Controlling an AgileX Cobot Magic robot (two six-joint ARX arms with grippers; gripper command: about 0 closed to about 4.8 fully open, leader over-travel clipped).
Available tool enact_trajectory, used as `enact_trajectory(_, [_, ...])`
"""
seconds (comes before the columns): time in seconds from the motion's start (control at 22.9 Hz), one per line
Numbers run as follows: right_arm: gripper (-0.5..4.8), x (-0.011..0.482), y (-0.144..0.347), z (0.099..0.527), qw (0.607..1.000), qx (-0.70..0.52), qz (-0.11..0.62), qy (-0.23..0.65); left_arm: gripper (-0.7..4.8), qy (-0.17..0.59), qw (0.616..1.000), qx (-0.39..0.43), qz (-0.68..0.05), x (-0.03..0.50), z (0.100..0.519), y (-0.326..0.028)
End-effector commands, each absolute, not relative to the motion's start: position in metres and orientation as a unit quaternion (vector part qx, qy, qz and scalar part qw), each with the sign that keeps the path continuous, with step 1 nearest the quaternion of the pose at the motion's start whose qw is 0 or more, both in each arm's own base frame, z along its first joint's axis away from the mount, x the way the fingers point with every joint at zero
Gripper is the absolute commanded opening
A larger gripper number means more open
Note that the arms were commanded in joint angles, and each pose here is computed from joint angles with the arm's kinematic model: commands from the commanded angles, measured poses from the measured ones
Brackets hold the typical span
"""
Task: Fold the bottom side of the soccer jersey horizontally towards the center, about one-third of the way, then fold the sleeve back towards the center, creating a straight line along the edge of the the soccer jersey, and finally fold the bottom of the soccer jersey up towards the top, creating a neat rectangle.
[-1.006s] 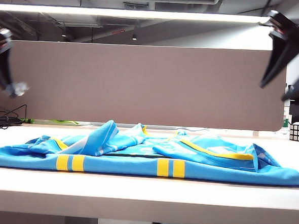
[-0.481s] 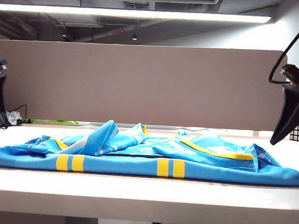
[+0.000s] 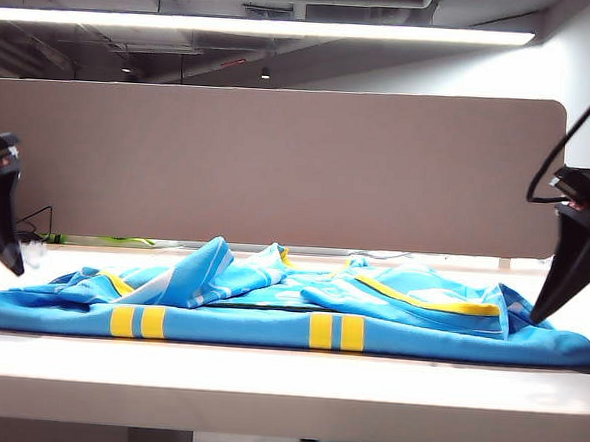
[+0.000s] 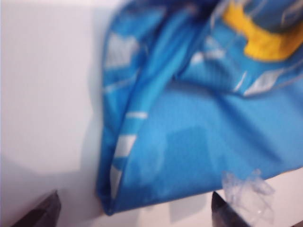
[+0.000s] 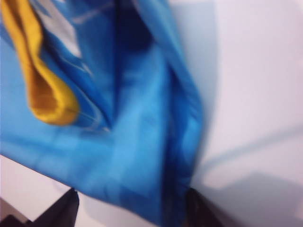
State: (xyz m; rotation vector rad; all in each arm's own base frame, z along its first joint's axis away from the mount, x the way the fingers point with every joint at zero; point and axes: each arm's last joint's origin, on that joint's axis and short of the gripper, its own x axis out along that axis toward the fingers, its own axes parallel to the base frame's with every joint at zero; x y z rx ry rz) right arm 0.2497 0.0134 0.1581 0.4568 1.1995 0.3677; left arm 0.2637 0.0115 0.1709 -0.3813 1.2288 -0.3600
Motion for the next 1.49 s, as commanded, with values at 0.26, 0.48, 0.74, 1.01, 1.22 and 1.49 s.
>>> enact_trajectory(0.26, [3.16,0.255,0.015,0.140,0.764,0.233,0.172,0.577,4.03,0.575,0.779,-0.184,-0.169,0.250,0.145,0.008])
enact_trajectory(0.48, [3.15,0.256,0.015,0.140,0.766,0.232,0.173,0.574,3.97,0.568,0.772,-0.212,-0.191,0.253,0.141,0.006])
enact_trajectory(0.74, [3.15,0.256,0.015,0.140,0.766,0.232,0.173,0.574,3.94,0.586,0.755,-0.215,-0.202,0.255,0.130,-0.002])
enact_trajectory(1.01, [1.45,0.257,0.017,0.140,0.769,0.230,0.179,0.569,1.24,0.571,0.765,-0.196,-0.224,0.260,0.130,-0.013])
enact_trajectory(1.22, [-0.08,0.261,0.024,0.143,0.779,0.223,0.201,0.550,-0.05,0.538,0.786,-0.182,-0.244,0.267,0.133,-0.020])
enact_trajectory(1.49, [-0.08,0.234,0.023,0.173,0.778,0.188,0.220,0.558,-0.05,0.540,0.781,-0.176,-0.258,0.239,0.171,-0.020])
